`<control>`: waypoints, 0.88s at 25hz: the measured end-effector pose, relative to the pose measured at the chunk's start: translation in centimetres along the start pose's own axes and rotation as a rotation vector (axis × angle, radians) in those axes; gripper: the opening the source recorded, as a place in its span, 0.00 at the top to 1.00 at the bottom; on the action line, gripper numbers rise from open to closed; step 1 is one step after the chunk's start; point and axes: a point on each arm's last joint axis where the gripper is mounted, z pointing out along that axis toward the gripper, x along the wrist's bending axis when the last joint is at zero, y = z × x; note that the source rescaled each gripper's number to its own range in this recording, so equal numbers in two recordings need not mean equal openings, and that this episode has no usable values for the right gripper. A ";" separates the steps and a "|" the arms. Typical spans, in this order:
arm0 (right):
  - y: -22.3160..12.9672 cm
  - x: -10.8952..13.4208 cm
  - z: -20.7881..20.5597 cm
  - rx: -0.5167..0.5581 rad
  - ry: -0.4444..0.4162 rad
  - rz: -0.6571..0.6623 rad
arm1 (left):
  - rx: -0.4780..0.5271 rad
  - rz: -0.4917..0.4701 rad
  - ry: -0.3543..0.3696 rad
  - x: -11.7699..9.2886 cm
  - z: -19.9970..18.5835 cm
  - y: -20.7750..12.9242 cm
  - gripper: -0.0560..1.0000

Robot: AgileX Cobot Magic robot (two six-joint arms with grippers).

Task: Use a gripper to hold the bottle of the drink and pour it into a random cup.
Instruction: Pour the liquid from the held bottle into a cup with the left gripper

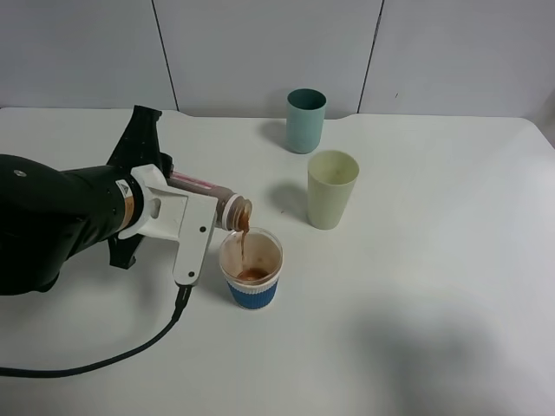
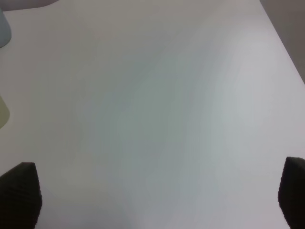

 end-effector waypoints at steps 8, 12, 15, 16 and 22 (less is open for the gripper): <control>0.0 0.0 0.0 0.000 0.000 0.000 | 0.014 0.017 0.040 0.4 0.0 -0.1 0.95; 0.0 0.0 0.0 0.000 0.000 0.000 | 0.015 0.013 0.041 0.4 0.0 -0.1 0.95; 0.0 0.0 0.0 0.000 0.000 0.000 | 0.015 0.007 0.041 0.4 0.0 -0.1 0.95; 0.0 0.0 0.0 0.000 0.000 0.000 | 0.016 0.007 0.038 0.2 0.0 -0.2 0.95; 0.0 0.0 0.0 0.000 0.000 0.000 | 0.007 0.017 0.043 -0.6 -0.6 0.4 0.95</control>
